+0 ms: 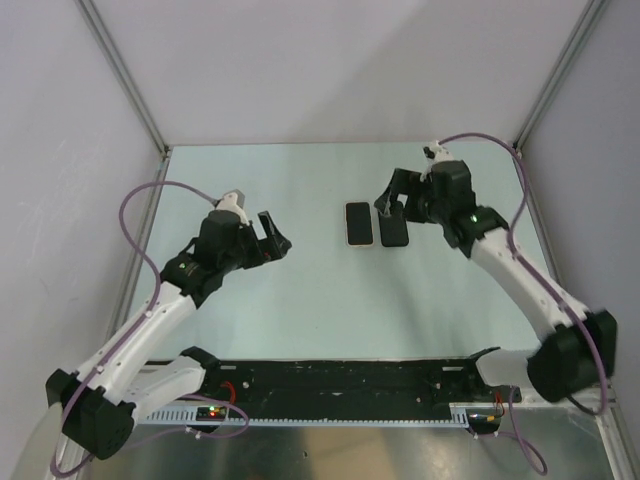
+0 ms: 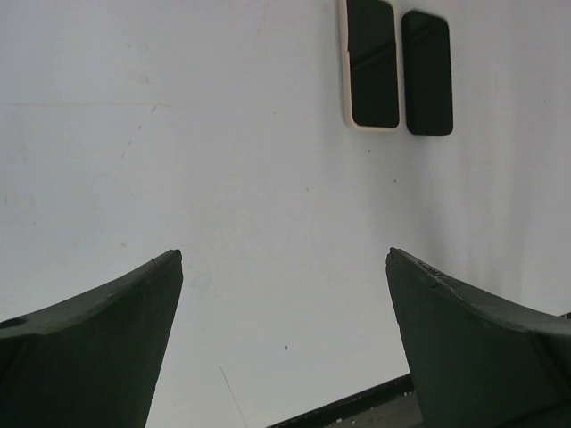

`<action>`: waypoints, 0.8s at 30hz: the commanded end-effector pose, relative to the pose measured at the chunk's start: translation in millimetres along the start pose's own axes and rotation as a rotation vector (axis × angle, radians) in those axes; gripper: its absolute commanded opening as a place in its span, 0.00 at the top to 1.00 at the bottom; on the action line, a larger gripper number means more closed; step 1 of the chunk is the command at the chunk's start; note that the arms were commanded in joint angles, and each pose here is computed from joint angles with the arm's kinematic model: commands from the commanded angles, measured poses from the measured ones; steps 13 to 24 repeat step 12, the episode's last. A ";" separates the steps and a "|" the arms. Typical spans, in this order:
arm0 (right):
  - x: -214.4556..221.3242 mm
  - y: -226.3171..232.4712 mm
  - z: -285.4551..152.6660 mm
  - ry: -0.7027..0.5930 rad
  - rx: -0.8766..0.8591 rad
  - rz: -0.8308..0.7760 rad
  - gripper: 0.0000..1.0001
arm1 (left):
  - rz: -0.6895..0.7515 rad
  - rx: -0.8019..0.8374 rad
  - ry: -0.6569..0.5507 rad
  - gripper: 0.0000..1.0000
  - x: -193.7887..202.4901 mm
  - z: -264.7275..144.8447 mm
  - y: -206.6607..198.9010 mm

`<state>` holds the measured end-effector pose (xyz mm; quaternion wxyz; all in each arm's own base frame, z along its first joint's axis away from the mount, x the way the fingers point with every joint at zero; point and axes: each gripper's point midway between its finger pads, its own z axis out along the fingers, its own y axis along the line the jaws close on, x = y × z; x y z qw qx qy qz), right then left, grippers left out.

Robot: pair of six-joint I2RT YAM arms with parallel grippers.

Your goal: Put the phone into the phone case

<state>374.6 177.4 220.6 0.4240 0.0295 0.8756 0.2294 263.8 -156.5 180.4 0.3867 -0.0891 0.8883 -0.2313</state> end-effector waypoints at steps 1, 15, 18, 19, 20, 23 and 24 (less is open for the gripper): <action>17.5 30.0 -34.6 -0.066 -0.136 0.070 0.01 | 0.030 0.003 -0.149 0.01 -34.2 -22.5 -5.4; 27.1 39.8 -61.7 -0.130 -0.217 0.074 0.00 | -0.015 -0.037 -0.229 0.00 -39.2 -33.1 8.1; 27.1 39.8 -61.7 -0.130 -0.217 0.074 0.00 | -0.015 -0.037 -0.229 0.00 -39.2 -33.1 8.1; 27.1 39.8 -61.7 -0.130 -0.217 0.074 0.00 | -0.015 -0.037 -0.229 0.00 -39.2 -33.1 8.1; 27.1 39.8 -61.7 -0.130 -0.217 0.074 0.00 | -0.015 -0.037 -0.229 0.00 -39.2 -33.1 8.1; 27.1 39.8 -61.7 -0.130 -0.217 0.074 0.00 | -0.015 -0.037 -0.229 0.00 -39.2 -33.1 8.1; 27.1 39.8 -61.7 -0.130 -0.217 0.074 0.00 | -0.015 -0.037 -0.229 0.00 -39.2 -33.1 8.1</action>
